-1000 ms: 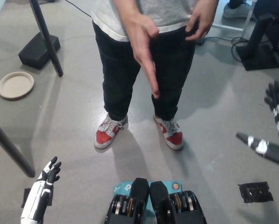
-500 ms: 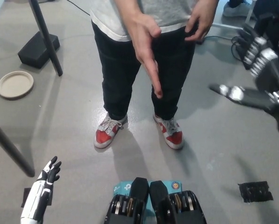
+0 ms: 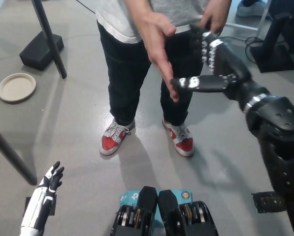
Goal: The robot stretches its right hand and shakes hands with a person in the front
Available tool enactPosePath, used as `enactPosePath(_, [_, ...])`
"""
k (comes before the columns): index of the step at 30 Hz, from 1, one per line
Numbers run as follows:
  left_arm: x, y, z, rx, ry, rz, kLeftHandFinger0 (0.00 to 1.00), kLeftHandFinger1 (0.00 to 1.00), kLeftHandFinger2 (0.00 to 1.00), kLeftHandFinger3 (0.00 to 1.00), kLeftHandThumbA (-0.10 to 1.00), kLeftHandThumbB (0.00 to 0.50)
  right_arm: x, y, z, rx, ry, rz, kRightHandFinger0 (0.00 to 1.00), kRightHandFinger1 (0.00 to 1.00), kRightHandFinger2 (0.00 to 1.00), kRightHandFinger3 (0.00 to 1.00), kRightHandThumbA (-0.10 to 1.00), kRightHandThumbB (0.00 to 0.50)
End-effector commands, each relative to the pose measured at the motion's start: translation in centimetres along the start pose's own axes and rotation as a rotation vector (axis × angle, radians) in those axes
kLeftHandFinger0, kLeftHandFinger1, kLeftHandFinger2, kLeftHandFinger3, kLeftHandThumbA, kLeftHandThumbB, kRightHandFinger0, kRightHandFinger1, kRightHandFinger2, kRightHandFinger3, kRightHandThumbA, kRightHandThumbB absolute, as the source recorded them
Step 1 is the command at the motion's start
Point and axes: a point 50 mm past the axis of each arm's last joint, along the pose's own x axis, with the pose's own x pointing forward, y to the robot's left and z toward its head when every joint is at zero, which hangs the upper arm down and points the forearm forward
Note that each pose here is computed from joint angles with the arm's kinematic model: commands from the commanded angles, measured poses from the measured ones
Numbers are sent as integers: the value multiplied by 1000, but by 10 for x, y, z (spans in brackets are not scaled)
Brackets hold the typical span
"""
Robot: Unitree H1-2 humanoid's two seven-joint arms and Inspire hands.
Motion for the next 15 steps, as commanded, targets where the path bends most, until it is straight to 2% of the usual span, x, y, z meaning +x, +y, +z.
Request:
enactPosePath(1, [3, 6, 13, 30, -56, -12, 1000, 1000, 1000, 1000, 1000, 95, 26, 4, 22, -72, -5, -4, 1000, 1000, 1000, 1000, 1000, 398])
enactPosePath(3, [3, 5, 14, 32, -60, -23, 1000, 1000, 1000, 1000, 1000, 71, 34, 3, 14, -65, 40, -19, 1000, 1000, 1000, 1000, 1000, 389])
enactPosePath(8, [3, 5, 16, 38, -62, -26, 1000, 1000, 1000, 1000, 1000, 70, 49, 0, -1, -27, 97, -34, 1000, 1000, 1000, 1000, 1000, 398])
enactPosePath(11, [6, 5, 18, 50, -66, -31, 1000, 1000, 1000, 1000, 1000, 66, 54, 0, 8, -5, 77, -32, 1000, 1000, 1000, 1000, 1000, 394])
enactPosePath(13, [7, 5, 18, 39, -68, -32, 1000, 1000, 1000, 1000, 1000, 66, 56, 2, 16, -12, 50, -19, 1000, 1000, 1000, 1000, 1000, 362])
enactPosePath(15, [8, 4, 18, 35, -67, -35, 1000, 1000, 1000, 1000, 1000, 63, 61, 5, 22, -8, 41, -13, 1000, 1000, 1000, 1000, 1000, 357])
